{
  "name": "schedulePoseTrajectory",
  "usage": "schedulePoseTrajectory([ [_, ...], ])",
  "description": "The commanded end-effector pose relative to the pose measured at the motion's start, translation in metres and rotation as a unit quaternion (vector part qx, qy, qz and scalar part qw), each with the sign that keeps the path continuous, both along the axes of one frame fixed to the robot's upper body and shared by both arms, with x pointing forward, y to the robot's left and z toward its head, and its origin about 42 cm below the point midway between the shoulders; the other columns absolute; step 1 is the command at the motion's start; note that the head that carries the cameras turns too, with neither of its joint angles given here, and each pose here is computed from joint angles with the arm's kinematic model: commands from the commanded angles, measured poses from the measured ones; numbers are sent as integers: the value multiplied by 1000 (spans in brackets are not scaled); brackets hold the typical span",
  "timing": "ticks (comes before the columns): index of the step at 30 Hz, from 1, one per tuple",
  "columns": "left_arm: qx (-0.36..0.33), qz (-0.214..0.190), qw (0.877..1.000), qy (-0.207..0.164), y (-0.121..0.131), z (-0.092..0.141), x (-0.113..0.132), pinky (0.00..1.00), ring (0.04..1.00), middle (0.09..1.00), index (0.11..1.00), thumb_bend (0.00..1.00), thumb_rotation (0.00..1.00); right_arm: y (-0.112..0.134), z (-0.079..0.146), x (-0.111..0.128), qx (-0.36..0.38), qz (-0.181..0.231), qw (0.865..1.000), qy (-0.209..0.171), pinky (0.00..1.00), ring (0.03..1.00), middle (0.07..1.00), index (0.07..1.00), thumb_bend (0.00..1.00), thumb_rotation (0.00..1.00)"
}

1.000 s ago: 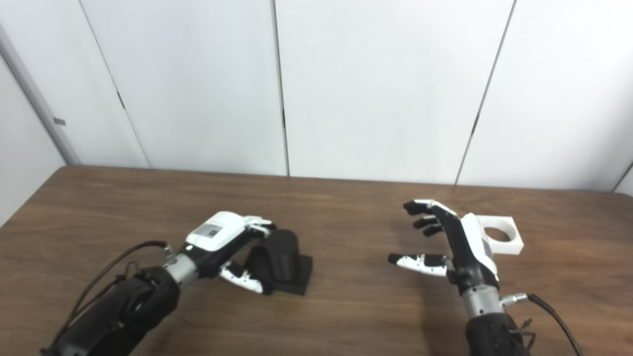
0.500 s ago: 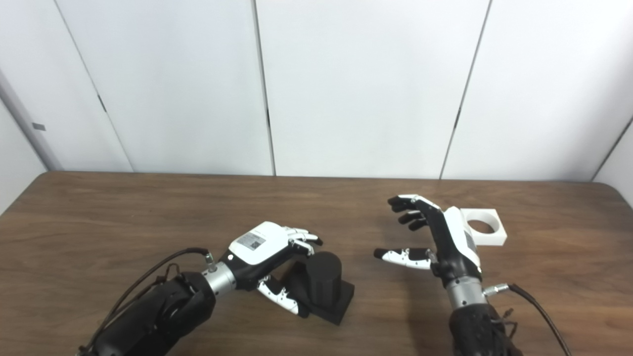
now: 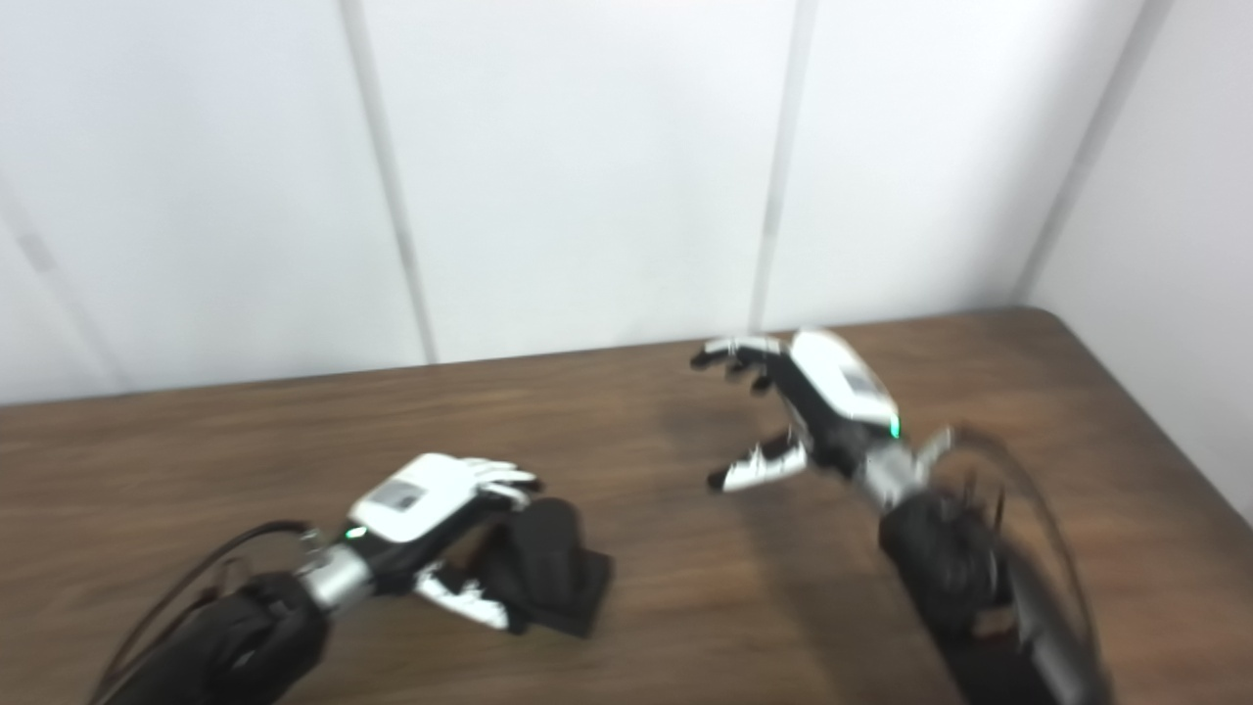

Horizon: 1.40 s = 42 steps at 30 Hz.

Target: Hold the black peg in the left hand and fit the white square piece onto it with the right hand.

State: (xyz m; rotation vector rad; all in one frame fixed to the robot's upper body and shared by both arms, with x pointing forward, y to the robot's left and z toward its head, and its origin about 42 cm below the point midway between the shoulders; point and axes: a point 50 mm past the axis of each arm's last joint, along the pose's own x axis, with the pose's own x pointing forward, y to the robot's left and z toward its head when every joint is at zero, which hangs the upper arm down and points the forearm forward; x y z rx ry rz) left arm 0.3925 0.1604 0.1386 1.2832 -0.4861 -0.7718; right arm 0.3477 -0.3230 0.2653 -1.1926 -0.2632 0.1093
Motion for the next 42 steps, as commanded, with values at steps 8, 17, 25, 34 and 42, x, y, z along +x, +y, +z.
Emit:
schedulePoseTrajectory([
  [8, 91, 17, 994, 55, 48, -47, -13, 818, 852, 843, 491, 524, 67, -23, 62, 37, -158, -47, 986, 33, 748, 844, 855, 769, 845, 151],
  [17, 93, 17, 994, 61, 58, -48, -14, 819, 847, 842, 491, 524, 65, -36, 67, 66, -209, -94, 965, 126, 897, 933, 935, 827, 963, 197],
  [25, 92, 16, 994, 58, 59, -50, -14, 818, 847, 840, 491, 524, 67, -44, 53, 82, -226, -121, 954, 154, 886, 929, 942, 839, 979, 178],
  [34, 92, 11, 994, 56, 54, -48, -18, 816, 844, 840, 491, 524, 67, -45, 27, 93, -221, -126, 951, 176, 882, 921, 929, 846, 990, 195],
  [42, 89, 13, 994, 60, 51, -46, -21, 802, 840, 834, 491, 524, 66, -41, 12, 99, -214, -122, 952, 183, 913, 919, 919, 844, 943, 167],
])
